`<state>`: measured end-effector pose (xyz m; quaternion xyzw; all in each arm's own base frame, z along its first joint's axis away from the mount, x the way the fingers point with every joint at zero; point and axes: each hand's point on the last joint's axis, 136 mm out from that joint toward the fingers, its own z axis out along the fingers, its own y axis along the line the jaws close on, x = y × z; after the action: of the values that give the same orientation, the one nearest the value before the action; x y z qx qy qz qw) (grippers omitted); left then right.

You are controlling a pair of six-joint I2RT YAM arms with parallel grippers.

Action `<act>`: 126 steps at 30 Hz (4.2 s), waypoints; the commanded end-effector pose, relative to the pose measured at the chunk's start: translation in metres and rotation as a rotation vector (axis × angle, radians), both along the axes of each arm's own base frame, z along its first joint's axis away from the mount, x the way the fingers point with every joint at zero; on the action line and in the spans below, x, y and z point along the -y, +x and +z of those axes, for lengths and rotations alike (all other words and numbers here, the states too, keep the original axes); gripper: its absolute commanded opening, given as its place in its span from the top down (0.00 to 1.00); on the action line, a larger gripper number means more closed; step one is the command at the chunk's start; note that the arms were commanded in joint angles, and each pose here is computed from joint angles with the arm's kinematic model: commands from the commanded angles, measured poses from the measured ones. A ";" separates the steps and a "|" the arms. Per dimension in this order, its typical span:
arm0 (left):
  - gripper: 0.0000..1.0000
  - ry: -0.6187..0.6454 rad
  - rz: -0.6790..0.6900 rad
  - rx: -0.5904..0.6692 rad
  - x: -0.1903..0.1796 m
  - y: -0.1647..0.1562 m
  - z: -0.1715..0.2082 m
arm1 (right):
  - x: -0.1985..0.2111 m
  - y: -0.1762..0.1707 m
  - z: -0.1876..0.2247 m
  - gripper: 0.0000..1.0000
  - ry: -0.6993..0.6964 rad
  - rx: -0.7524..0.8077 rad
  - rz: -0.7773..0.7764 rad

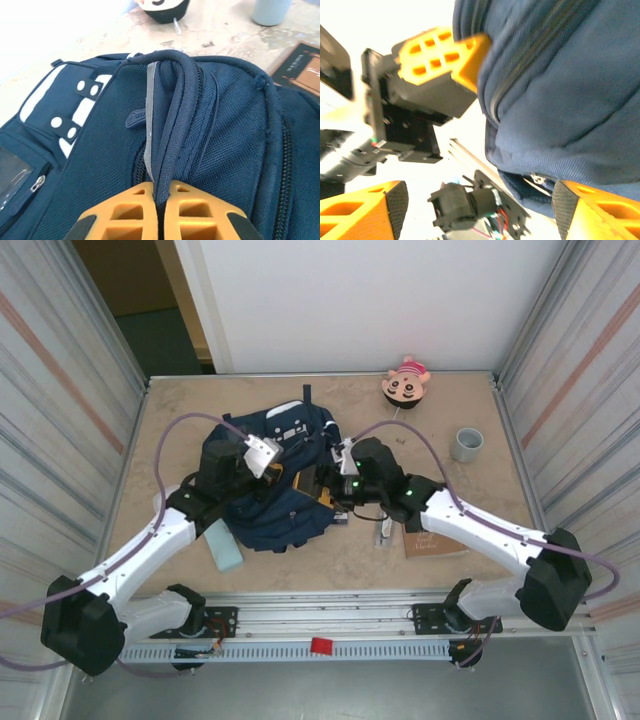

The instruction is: Pack the student bag

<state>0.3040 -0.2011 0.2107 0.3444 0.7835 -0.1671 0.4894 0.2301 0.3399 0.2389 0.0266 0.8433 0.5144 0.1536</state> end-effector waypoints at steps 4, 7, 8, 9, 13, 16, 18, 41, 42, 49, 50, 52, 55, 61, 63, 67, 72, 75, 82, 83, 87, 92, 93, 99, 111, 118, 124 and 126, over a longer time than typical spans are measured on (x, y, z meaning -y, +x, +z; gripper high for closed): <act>1.00 -0.111 -0.242 0.134 0.015 -0.020 0.047 | 0.015 0.024 -0.005 0.21 0.029 -0.008 -0.095; 1.00 -0.110 -0.246 0.122 0.015 -0.019 0.049 | 0.016 0.029 -0.015 0.20 0.050 -0.059 -0.144; 1.00 -0.111 -0.249 0.119 0.015 -0.018 0.051 | 0.016 0.030 -0.018 0.19 0.057 -0.067 -0.159; 1.00 -0.113 -0.250 0.123 0.016 -0.017 0.054 | 0.016 0.032 -0.022 0.19 0.062 -0.075 -0.178; 1.00 -0.136 -0.209 0.114 0.011 -0.007 0.062 | 0.018 0.037 -0.030 0.17 0.054 -0.084 -0.233; 1.00 -0.141 -0.203 0.115 0.010 -0.003 0.064 | 0.025 0.039 -0.041 0.14 0.018 -0.101 -0.270; 1.00 -0.139 -0.214 0.115 0.011 -0.003 0.064 | 0.029 0.038 -0.047 0.11 0.003 -0.115 -0.281; 0.68 -0.136 0.008 -0.049 -0.009 0.021 0.081 | -0.018 0.074 0.020 1.00 0.267 0.118 -0.335; 0.62 -0.155 0.082 -0.082 -0.017 0.019 0.085 | -0.021 0.074 0.023 1.00 0.267 0.132 -0.334; 0.47 -0.186 0.397 -0.273 -0.045 -0.047 0.077 | -0.030 0.076 0.022 1.00 0.238 0.158 -0.329; 0.47 -0.190 0.409 -0.295 -0.045 -0.057 0.073 | -0.031 0.076 0.021 1.00 0.233 0.154 -0.327; 0.47 -0.218 0.440 -0.365 -0.043 -0.076 0.062 | -0.033 0.075 0.019 1.00 0.223 0.152 -0.318; 0.47 -0.219 0.467 -0.473 -0.034 -0.098 0.039 | -0.036 0.073 0.021 1.00 0.225 0.157 -0.305; 0.46 -0.177 0.505 -0.588 -0.015 -0.113 0.007 | -0.044 0.067 0.029 1.00 0.221 0.182 -0.270; 0.46 -0.168 0.526 -0.606 -0.012 -0.112 0.001 | -0.046 0.066 0.032 1.00 0.225 0.189 -0.261; 0.47 -0.149 0.585 -0.603 -0.013 -0.109 -0.006 | -0.051 0.064 0.034 1.00 0.233 0.188 -0.245; 0.51 -0.106 0.649 -0.614 -0.018 -0.106 -0.022 | -0.054 0.063 0.038 1.00 0.240 0.190 -0.231; 0.54 -0.093 0.668 -0.635 -0.017 -0.107 -0.030 | -0.058 0.061 0.042 1.00 0.247 0.193 -0.219; 0.62 -0.074 0.711 -0.621 -0.016 -0.103 -0.040 | -0.060 0.057 0.047 1.00 0.255 0.201 -0.201; 0.64 -0.071 0.717 -0.615 -0.016 -0.101 -0.040 | -0.061 0.057 0.048 1.00 0.257 0.201 -0.200; 0.74 -0.071 0.751 -0.597 -0.018 -0.097 -0.042 | -0.062 0.054 0.051 1.00 0.260 0.205 -0.185; 0.94 -0.090 0.760 -0.570 -0.020 -0.092 -0.037 | -0.062 0.053 0.044 1.00 0.230 0.201 -0.176; 0.96 -0.103 0.756 -0.574 -0.019 -0.093 -0.035 | -0.062 0.052 0.043 1.00 0.224 0.202 -0.173; 1.00 -0.256 0.604 -0.596 0.006 -0.093 -0.018 | -0.056 0.052 0.020 1.00 0.157 0.231 -0.127; 1.00 -0.205 0.500 -0.709 -0.021 -0.106 -0.033 | -0.037 0.059 0.026 1.00 0.142 0.293 0.078; 1.00 0.010 0.518 -0.651 -0.051 -0.112 -0.045 | -0.011 0.077 0.035 1.00 0.142 0.254 0.127; 1.00 -0.103 0.428 -0.653 -0.031 -0.108 -0.039 | 0.004 0.081 0.033 1.00 0.109 0.229 0.142; 1.00 -0.189 0.354 -0.655 -0.012 -0.106 -0.032 | 0.007 0.084 0.030 0.82 0.105 0.196 0.087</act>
<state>0.1973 -0.1746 0.1715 0.0646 0.9437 -0.2058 0.2510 0.3144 0.3347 0.2345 -0.0332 0.8187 0.5435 0.1825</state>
